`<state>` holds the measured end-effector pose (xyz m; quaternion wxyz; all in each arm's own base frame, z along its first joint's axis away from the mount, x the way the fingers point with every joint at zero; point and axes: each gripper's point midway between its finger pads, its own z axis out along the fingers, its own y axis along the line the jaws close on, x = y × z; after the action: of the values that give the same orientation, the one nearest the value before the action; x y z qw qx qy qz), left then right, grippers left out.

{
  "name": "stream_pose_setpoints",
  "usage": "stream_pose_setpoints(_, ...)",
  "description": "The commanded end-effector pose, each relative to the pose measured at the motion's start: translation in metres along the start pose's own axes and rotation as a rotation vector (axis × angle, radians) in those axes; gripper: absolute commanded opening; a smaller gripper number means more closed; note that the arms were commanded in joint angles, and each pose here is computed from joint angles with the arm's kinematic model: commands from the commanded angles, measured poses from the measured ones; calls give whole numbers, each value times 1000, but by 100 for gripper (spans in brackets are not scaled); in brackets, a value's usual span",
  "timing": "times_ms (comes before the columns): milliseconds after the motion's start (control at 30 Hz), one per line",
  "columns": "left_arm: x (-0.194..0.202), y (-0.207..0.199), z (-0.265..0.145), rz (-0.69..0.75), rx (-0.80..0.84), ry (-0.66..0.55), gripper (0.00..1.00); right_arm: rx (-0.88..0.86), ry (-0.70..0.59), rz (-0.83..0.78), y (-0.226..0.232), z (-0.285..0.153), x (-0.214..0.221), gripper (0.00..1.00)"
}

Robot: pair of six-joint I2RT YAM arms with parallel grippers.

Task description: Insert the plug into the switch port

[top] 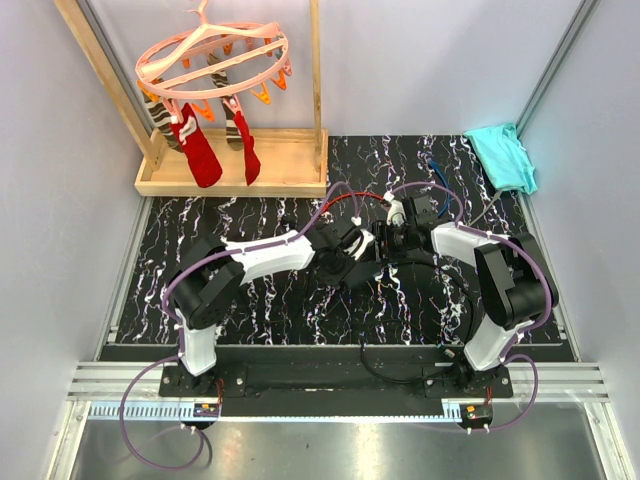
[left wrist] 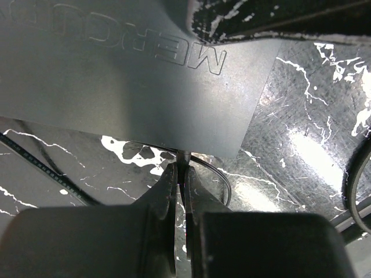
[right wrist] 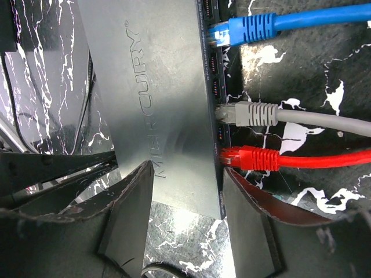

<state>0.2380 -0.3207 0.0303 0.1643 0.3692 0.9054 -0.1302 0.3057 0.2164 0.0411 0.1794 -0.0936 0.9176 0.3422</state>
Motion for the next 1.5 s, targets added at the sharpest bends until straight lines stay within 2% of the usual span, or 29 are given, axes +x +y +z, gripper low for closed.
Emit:
stream_pose_setpoints(0,-109,-25,-26,-25,93,-368,0,-176,111,-9,47,7,24,58)
stream_pose_setpoints(267,-109,-34,-10,-91,149,-387,0,-222,104,2,59,7,21,56)
stream_pose_setpoints(467,-131,-43,-26,-40,188,-445,0,-240,137,-10,69,14,31,55)
stream_pose_setpoints(667,-137,-51,-28,-18,233,-478,0,-258,155,-12,77,15,40,54)
stream_pose_setpoints(1033,-160,-27,-39,-96,105,-609,0,-269,168,17,84,5,55,53)
stream_pose_setpoints(1267,-134,-25,-19,-47,101,-539,2,13,2,70,31,-3,31,54)
stream_pose_setpoints(1367,-121,-20,-17,-38,87,-516,11,112,-80,90,9,-17,13,63)
stream_pose_setpoints(1400,-120,-20,-22,-38,82,-522,17,133,-119,87,5,-25,5,68)
stream_pose_setpoints(1467,-111,-14,-23,-44,55,-516,23,208,-172,84,-6,-36,-5,70)
